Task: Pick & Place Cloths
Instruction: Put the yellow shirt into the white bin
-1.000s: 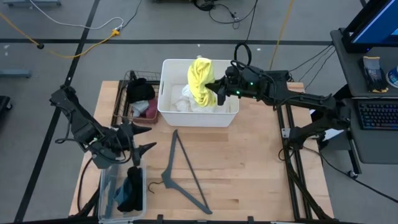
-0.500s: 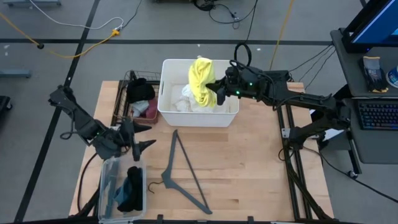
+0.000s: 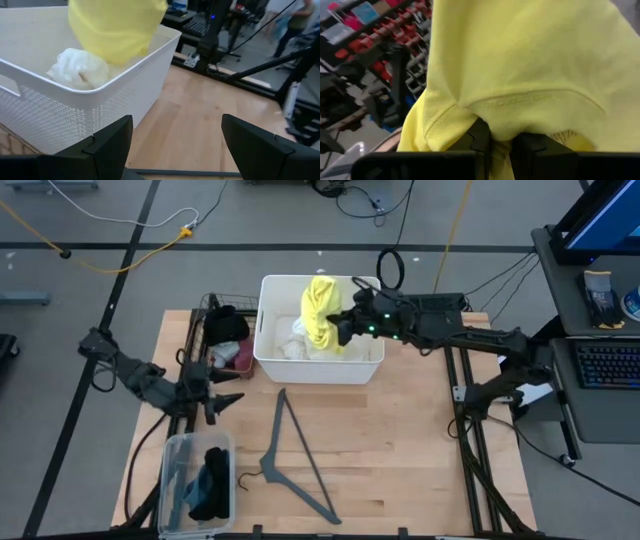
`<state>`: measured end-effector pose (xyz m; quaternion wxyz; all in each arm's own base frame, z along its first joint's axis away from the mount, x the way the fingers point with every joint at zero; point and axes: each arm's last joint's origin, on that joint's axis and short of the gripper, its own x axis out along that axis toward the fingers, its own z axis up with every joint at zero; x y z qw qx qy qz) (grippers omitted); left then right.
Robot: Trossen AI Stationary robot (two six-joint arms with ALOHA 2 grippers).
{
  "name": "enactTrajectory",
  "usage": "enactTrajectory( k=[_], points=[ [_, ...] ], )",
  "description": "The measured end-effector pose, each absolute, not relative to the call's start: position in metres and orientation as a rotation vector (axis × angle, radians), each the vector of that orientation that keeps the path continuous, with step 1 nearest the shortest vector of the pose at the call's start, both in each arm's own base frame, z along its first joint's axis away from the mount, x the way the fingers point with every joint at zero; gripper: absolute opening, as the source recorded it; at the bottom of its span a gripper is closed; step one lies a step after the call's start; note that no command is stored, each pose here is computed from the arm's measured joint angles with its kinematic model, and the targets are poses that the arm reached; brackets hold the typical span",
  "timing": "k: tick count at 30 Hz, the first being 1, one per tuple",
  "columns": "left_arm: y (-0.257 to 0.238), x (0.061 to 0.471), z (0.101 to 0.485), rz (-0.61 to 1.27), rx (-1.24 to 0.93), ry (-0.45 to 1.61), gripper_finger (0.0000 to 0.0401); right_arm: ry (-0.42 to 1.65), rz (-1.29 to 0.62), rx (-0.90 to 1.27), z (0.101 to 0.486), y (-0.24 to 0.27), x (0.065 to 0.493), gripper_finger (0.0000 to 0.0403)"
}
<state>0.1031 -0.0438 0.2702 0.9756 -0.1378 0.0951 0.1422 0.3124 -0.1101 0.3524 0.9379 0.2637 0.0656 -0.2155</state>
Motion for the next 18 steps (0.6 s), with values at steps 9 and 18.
enactTrajectory(
  k=[9, 18],
  points=[
    [-0.030, 0.091, 0.249, 0.219, -0.333, 0.111, 0.0310, 0.222, -0.472, 0.606, 0.306, -0.125, 0.346, 0.0031],
    [-0.021, 0.079, 0.237, 0.183, -0.337, 0.015, 0.0310, 0.318, -0.461, 0.677, 0.269, -0.132, 0.364, 0.0031]
  ],
)
